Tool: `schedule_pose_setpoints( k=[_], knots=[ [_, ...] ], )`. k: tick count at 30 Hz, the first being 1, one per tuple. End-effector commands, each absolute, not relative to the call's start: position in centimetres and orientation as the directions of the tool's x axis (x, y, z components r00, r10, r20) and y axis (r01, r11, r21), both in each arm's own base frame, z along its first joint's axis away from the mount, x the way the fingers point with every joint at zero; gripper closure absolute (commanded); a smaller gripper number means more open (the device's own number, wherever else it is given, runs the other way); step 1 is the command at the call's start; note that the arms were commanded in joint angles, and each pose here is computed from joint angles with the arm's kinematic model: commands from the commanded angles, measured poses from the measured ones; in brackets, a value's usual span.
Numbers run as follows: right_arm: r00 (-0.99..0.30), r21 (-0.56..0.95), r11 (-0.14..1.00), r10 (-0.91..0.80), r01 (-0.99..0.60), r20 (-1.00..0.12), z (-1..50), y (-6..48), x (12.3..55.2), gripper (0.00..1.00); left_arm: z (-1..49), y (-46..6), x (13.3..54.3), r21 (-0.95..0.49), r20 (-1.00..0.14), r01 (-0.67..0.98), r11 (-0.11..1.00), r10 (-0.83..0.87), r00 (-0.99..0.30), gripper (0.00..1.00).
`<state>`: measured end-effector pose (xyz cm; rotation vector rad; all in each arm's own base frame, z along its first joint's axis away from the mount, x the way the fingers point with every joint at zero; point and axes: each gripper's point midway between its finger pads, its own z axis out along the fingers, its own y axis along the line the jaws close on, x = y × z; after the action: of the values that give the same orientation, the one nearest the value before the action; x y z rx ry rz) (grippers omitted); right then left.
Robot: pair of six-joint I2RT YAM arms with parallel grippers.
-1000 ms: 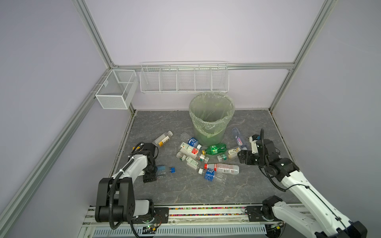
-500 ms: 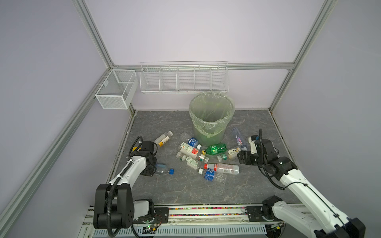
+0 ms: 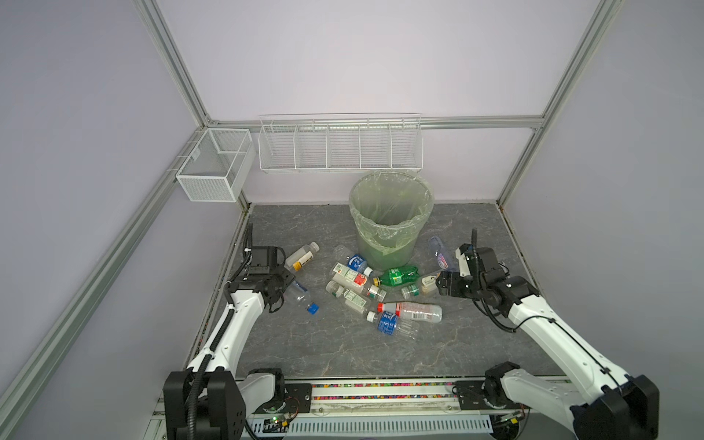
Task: Throw the plastic bottles in the bin
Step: Pick up the plastic bottle from the middle-left of the table, then throw the plastic bottle into the trash bin.
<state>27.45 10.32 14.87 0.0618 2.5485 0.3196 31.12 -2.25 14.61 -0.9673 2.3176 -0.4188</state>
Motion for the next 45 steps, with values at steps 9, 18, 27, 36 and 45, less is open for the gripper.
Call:
schedule_pose_setpoints(
  k=[9,18,27,36,45],
  knots=[
    [-0.842,0.233,0.972,0.15,0.03,-0.518,15.3,9.2,28.6,0.12,24.5,-7.4,34.5,-0.596,-0.609,-0.031,0.802,-0.478,-0.633,0.59],
    [-0.839,0.224,0.973,0.171,0.061,-0.517,15.1,8.7,28.9,0.12,31.8,-10.9,34.9,-0.636,-0.685,0.246,0.731,-0.387,-0.617,0.62],
    [-0.832,0.181,0.98,0.164,0.078,-0.531,15.1,7.7,28.7,0.12,37.9,-13.9,35.3,-0.716,-0.68,0.429,0.551,-0.407,-0.61,0.61],
    [-0.805,0.154,0.984,0.16,0.086,-0.571,16.0,6.7,28.2,0.12,40.1,-14.8,35.7,-0.743,-0.663,0.475,0.471,-0.423,-0.618,0.63],
    [-0.812,0.151,0.984,0.161,0.091,-0.561,14.5,6.4,27.4,0.12,37.1,-14.0,34.5,-0.751,-0.648,0.42,0.51,-0.447,-0.617,0.63]
  ],
)
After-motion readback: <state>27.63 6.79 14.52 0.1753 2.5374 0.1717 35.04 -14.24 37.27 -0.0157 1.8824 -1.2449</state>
